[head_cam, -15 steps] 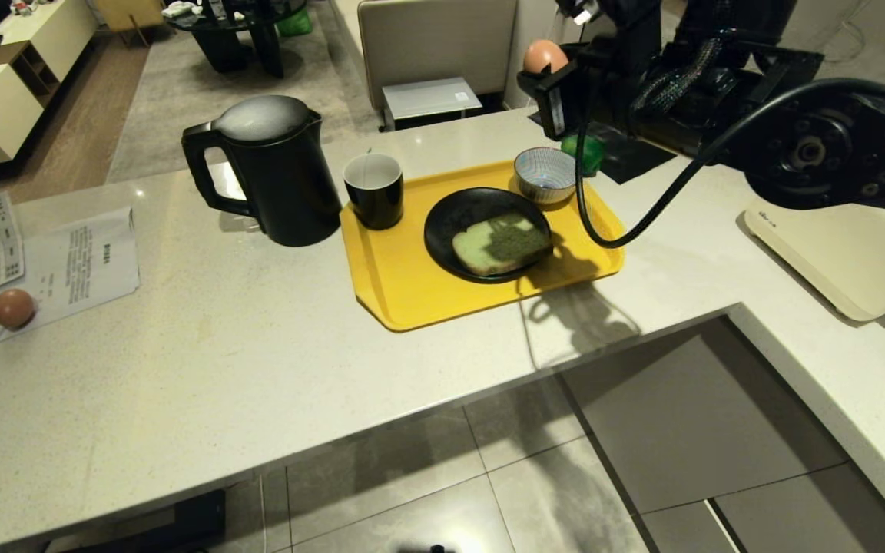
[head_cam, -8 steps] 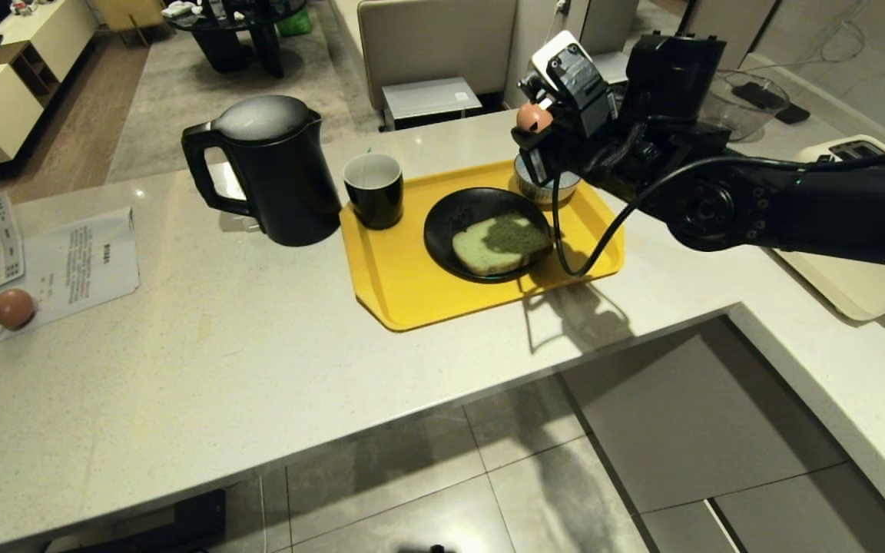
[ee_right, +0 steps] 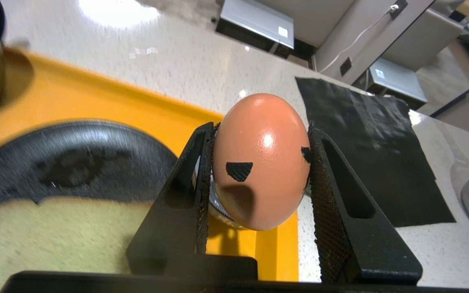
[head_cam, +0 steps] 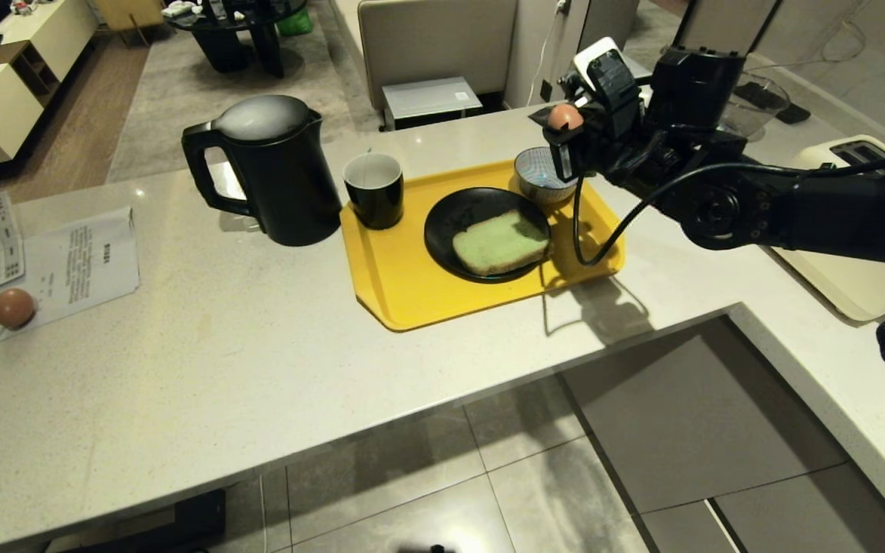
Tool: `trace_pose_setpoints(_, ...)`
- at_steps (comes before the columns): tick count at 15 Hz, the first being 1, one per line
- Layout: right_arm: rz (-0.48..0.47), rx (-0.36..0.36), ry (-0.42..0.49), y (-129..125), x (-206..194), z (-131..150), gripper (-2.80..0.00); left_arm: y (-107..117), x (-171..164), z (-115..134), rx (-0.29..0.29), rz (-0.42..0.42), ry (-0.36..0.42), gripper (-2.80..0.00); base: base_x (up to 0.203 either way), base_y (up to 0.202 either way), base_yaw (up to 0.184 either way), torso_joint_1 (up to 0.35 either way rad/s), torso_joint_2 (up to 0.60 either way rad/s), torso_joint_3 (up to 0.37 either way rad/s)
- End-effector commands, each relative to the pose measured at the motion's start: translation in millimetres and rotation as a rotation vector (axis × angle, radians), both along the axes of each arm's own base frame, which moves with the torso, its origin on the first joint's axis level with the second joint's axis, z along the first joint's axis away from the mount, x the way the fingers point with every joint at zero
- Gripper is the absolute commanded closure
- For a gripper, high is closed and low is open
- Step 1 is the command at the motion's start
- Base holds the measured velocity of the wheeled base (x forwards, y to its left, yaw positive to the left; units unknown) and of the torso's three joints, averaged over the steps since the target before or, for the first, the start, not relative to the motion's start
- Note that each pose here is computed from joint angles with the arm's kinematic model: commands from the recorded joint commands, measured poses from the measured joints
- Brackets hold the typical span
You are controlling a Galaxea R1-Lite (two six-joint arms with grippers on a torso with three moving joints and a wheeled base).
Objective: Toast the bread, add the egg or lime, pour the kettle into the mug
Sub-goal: Put the egg in the bowl
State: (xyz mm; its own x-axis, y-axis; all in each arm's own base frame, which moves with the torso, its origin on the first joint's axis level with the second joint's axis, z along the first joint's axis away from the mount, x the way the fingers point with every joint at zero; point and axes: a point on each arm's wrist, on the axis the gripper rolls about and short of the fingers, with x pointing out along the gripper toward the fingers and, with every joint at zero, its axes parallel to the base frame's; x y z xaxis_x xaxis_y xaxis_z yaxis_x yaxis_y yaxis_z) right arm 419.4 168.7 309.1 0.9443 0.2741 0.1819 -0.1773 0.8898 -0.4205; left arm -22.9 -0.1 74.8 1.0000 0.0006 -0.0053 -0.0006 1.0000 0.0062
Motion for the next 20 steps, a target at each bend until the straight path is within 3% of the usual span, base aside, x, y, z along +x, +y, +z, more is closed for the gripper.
trace_pose_setpoints(1, 0.029, 0.041, -0.037, -7.2, -16.3, 23.9, 0.00, 0.0, 0.1, 0.0, 0.000, 0.001, 0.001, 0.00, 0.000, 0.000, 0.000, 0.000, 0.00, 0.000)
trace_pose_setpoints(9, 0.044, 0.067, -0.081, -20.6, -30.7, 46.4, 0.00, 0.0, 0.1, 0.0, 0.000, 0.001, 0.001, 0.00, 0.000, 0.000, 0.000, 0.000, 0.00, 0.000)
trace_pose_setpoints(20, 0.026, 0.072, -0.098, -30.4, -33.6, 53.4, 0.00, 0.0, 0.1, 0.0, -0.002, -0.001, 0.001, 0.00, 0.000, 0.000, 0.000, 0.000, 0.00, 0.000)
